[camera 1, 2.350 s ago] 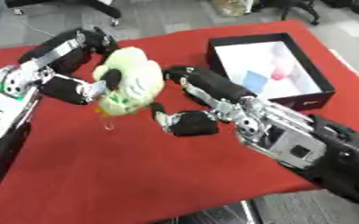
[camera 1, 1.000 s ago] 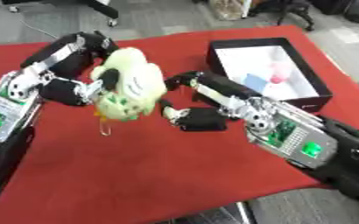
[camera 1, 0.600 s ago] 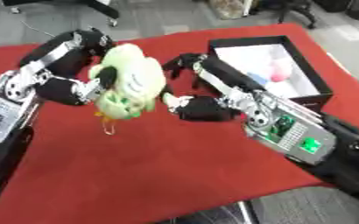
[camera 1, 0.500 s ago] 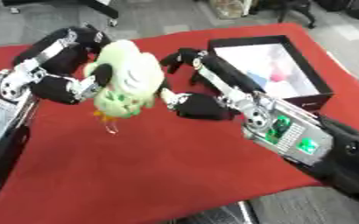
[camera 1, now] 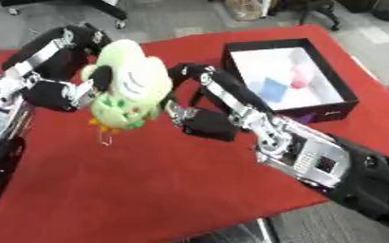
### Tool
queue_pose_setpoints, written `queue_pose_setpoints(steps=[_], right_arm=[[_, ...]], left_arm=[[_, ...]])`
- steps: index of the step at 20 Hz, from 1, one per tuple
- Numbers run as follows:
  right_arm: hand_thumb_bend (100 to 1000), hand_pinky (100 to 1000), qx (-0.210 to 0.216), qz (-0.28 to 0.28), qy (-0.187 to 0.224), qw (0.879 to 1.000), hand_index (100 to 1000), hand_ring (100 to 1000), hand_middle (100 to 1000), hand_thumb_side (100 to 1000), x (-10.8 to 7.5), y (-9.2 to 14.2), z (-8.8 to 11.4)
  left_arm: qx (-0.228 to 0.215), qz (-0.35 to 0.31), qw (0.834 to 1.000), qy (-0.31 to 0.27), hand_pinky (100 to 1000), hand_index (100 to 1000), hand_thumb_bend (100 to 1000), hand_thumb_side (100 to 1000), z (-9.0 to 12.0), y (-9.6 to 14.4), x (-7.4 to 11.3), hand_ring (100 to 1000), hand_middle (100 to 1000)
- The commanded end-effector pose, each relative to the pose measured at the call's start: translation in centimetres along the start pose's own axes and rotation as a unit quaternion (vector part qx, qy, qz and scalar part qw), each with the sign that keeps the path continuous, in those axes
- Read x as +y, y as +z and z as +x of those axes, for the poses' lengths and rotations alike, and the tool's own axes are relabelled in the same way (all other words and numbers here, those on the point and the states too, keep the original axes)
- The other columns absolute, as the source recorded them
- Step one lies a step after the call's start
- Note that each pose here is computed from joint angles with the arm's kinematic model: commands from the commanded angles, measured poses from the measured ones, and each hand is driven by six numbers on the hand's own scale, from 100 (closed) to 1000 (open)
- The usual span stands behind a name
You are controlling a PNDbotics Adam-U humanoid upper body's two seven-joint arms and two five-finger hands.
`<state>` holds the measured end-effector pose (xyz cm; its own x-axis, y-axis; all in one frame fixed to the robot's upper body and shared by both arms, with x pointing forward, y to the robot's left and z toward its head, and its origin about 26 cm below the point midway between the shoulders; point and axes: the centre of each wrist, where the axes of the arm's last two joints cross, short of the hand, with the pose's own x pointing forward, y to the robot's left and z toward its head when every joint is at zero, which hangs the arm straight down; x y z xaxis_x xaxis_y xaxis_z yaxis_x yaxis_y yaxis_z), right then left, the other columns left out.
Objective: Pick up the objects with one hand, pass them to the other hand, and then place them into the box on the other side of the table.
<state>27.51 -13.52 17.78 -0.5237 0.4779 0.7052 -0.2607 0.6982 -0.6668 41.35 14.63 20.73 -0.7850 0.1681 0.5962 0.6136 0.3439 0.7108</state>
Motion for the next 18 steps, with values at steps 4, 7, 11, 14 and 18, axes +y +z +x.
queue_pose_setpoints(steps=[4, 7, 11, 14, 18], right_arm=[[100, 600, -0.016, -0.001, -0.014, 1.0, 858, 1000, 704, 670, -0.3, 0.1, 0.6], [100, 602, -0.017, 0.003, -0.019, 1.0, 871, 1000, 728, 692, -0.2, 0.1, 0.5], [100, 608, -0.016, 0.006, -0.019, 1.0, 892, 1000, 751, 729, -0.2, 0.2, 0.5], [100, 612, -0.017, 0.003, -0.012, 1.0, 899, 1000, 758, 732, -0.4, 0.2, 0.4], [100, 613, -0.021, -0.005, 0.001, 1.0, 902, 1000, 760, 725, -0.5, 0.2, 0.4]], left_arm=[[-0.086, -0.113, 0.985, -0.096, 584, 348, 100, 378, 0.6, -0.2, 0.7, 252, 176], [-0.086, -0.114, 0.985, -0.102, 583, 346, 100, 375, 0.6, -0.1, 0.9, 250, 174], [-0.086, -0.115, 0.984, -0.11, 583, 346, 100, 369, 0.6, 0.1, 1.0, 251, 174], [-0.082, -0.114, 0.983, -0.114, 583, 346, 100, 369, 0.6, 0.5, 1.2, 251, 174], [-0.079, -0.107, 0.984, -0.117, 585, 346, 100, 375, 0.7, 1.2, 1.6, 252, 175]])
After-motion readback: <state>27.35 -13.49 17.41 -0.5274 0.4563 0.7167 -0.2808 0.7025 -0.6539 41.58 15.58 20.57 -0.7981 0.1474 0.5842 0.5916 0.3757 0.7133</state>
